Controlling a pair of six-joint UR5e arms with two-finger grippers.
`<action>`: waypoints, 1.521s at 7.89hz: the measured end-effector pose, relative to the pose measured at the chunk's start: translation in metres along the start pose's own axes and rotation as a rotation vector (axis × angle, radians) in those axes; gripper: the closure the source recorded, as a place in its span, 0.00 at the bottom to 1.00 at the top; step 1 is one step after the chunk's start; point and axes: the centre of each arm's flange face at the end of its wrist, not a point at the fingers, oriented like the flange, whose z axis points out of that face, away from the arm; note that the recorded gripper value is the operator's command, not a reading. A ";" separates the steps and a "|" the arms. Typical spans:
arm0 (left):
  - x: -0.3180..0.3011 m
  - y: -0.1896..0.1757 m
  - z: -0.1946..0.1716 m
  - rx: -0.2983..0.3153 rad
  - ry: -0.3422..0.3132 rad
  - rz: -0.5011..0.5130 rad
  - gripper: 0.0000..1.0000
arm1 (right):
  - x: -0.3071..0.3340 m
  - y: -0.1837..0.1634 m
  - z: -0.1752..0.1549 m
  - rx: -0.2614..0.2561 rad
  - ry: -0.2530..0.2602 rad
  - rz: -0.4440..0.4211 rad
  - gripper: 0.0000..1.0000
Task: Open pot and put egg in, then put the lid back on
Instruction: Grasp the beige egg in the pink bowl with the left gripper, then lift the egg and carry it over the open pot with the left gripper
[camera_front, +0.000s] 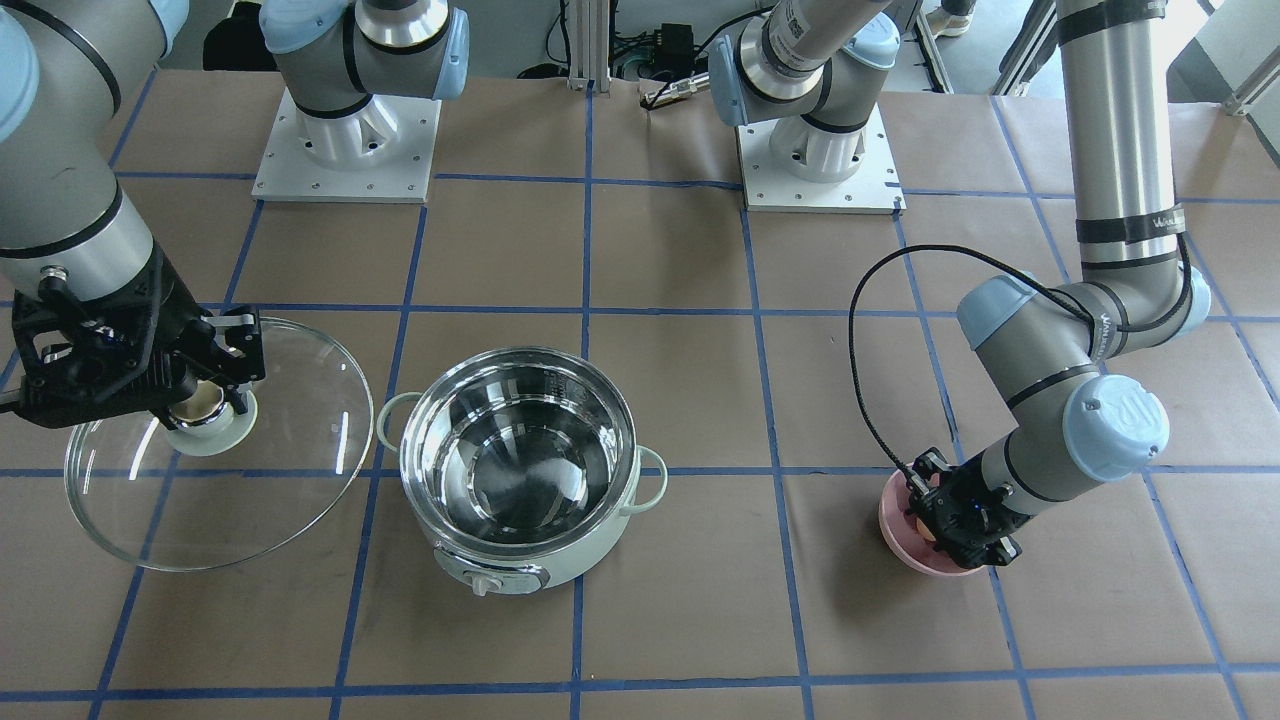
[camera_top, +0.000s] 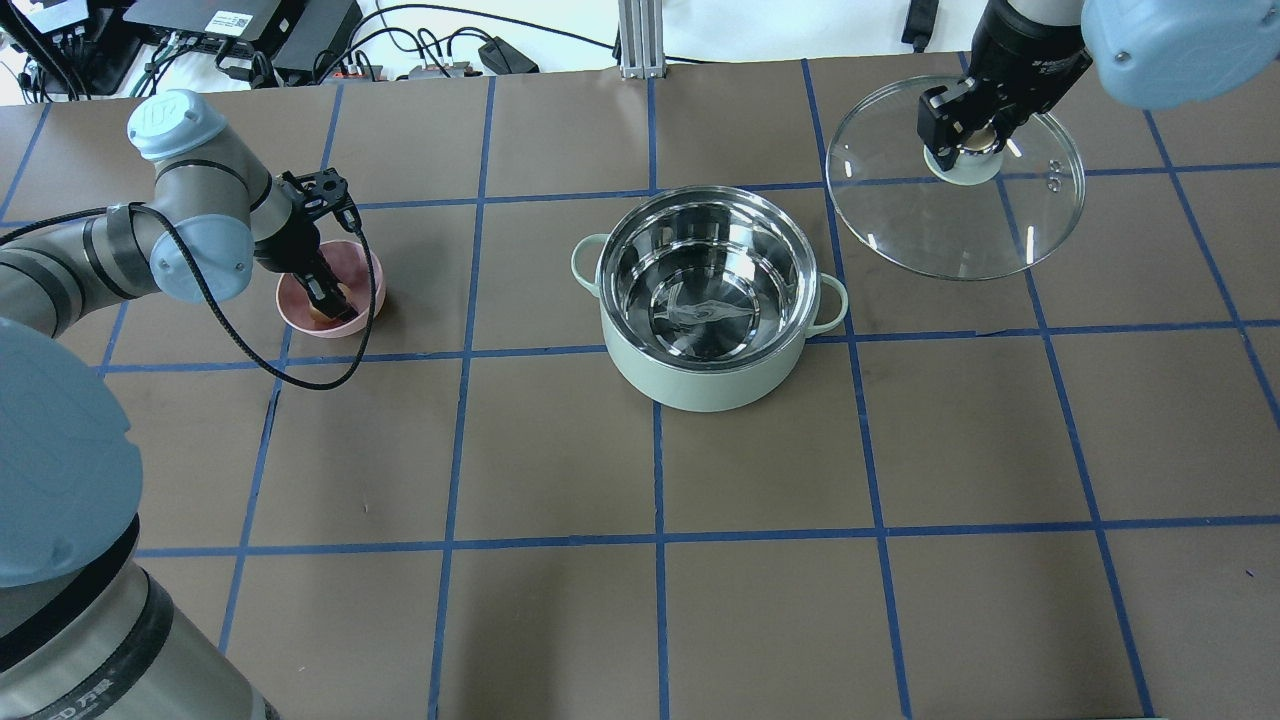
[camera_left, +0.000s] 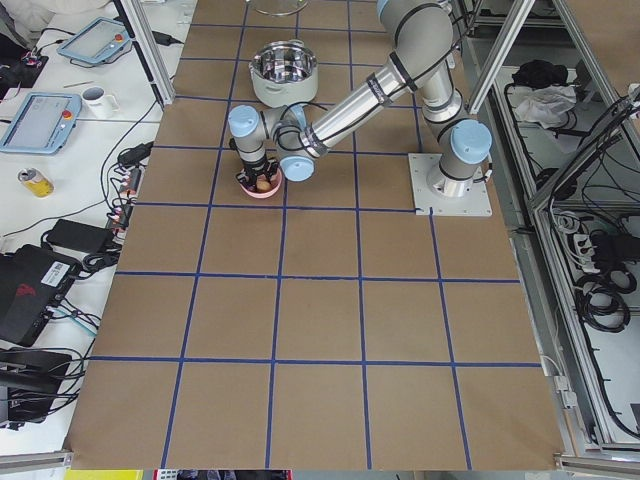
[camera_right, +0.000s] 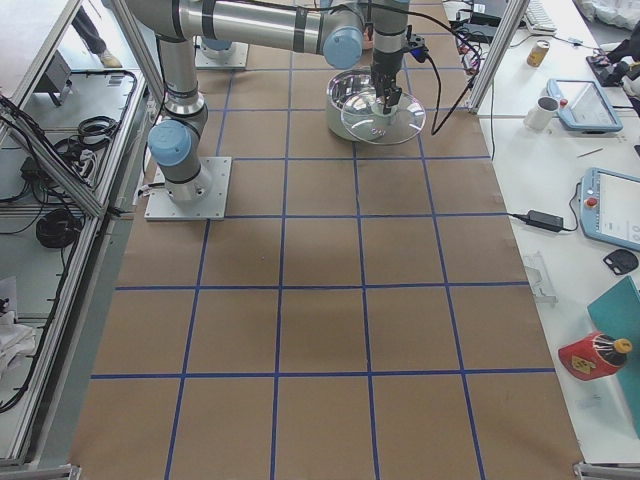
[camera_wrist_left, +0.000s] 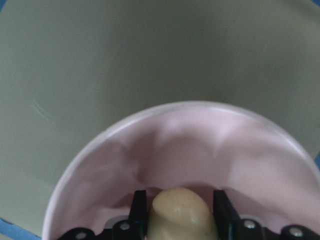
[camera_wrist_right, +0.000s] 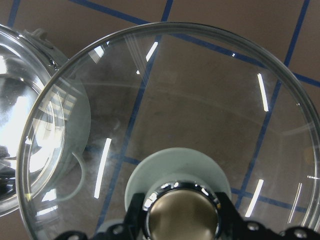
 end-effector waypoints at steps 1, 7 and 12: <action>-0.001 0.001 -0.002 -0.009 -0.006 -0.004 0.80 | 0.000 0.000 0.000 0.000 0.001 0.000 1.00; 0.007 0.002 -0.065 -0.052 -0.128 -0.098 1.00 | 0.001 0.000 0.001 -0.003 -0.001 0.000 1.00; 0.051 -0.034 -0.138 -0.077 -0.291 -0.290 1.00 | 0.001 0.001 0.002 -0.005 -0.002 0.000 1.00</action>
